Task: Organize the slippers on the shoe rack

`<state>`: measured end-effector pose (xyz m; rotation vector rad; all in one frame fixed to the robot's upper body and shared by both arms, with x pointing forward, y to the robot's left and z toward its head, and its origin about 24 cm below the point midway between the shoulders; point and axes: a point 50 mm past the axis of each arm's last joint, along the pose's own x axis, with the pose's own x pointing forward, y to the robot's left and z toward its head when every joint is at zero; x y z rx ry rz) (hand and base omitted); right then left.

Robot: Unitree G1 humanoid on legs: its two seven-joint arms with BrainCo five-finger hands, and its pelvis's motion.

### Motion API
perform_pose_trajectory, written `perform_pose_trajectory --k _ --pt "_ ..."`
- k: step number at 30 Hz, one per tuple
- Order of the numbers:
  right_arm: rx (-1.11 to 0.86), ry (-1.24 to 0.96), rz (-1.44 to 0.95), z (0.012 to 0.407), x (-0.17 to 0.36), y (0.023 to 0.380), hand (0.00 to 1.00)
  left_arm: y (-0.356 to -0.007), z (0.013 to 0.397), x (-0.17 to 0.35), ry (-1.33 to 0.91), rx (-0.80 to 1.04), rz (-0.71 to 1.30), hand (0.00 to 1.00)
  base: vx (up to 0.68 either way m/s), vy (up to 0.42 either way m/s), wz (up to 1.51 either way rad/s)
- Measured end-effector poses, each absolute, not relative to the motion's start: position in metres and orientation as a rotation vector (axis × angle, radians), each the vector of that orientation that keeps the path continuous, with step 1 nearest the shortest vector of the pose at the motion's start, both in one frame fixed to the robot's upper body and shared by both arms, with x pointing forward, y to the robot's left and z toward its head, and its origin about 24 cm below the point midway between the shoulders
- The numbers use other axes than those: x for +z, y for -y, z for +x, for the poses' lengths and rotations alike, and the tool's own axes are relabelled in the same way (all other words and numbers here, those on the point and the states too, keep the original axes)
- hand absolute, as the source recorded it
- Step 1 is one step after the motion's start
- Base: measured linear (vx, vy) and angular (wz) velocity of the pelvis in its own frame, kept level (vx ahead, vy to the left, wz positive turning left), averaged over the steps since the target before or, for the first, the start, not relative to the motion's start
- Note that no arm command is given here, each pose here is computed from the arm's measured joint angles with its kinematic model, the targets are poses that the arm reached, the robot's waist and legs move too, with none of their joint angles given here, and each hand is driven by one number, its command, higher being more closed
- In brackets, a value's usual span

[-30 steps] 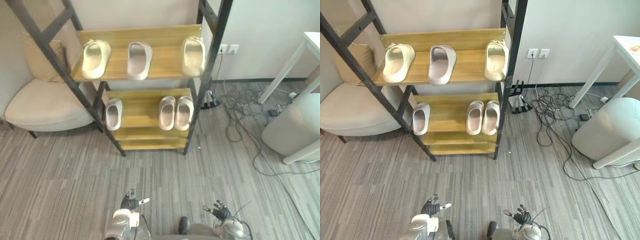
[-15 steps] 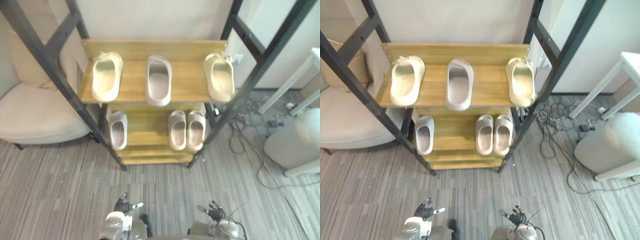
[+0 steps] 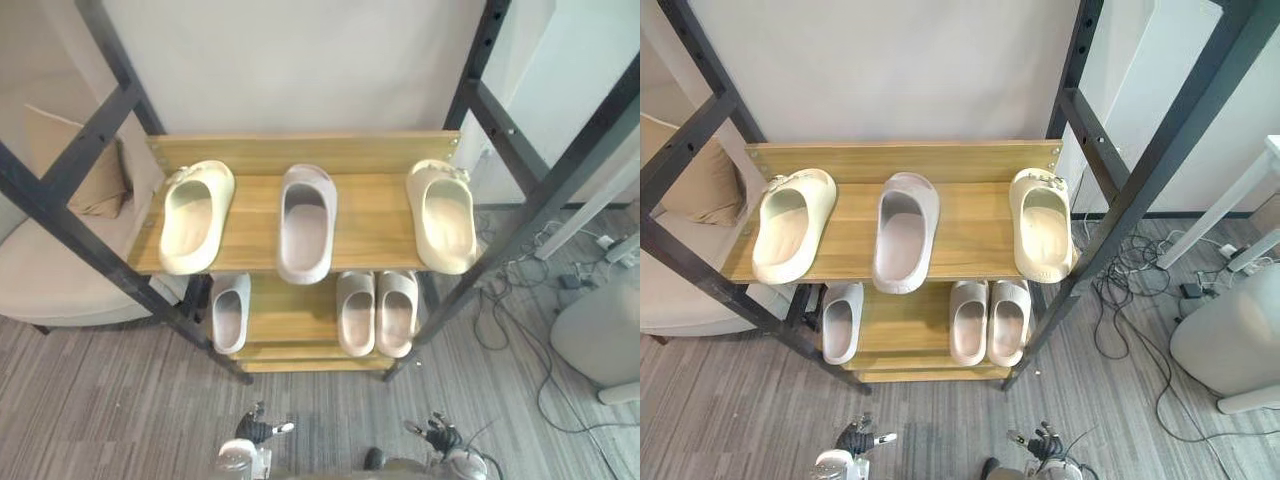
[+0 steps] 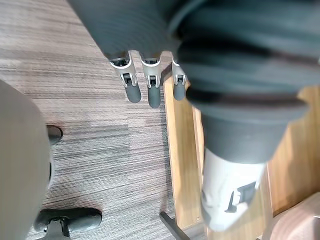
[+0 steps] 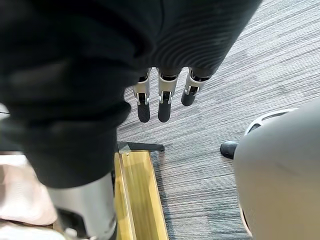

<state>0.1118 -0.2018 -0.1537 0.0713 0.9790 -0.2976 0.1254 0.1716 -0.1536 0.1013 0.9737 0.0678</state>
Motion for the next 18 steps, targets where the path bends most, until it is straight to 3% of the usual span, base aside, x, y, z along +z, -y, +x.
perform_pose_trajectory --k 10,18 --pt "-0.314 -0.943 0.056 0.111 -0.150 0.200 0.00 -0.174 0.124 -0.154 -0.978 0.074 0.113 0.00 -0.03 0.098 -0.11" --pt "-0.295 -0.555 -0.057 0.135 -0.085 0.205 0.00 -0.176 0.125 -0.153 -0.972 0.030 0.182 0.00 -0.04 0.010 -0.11"
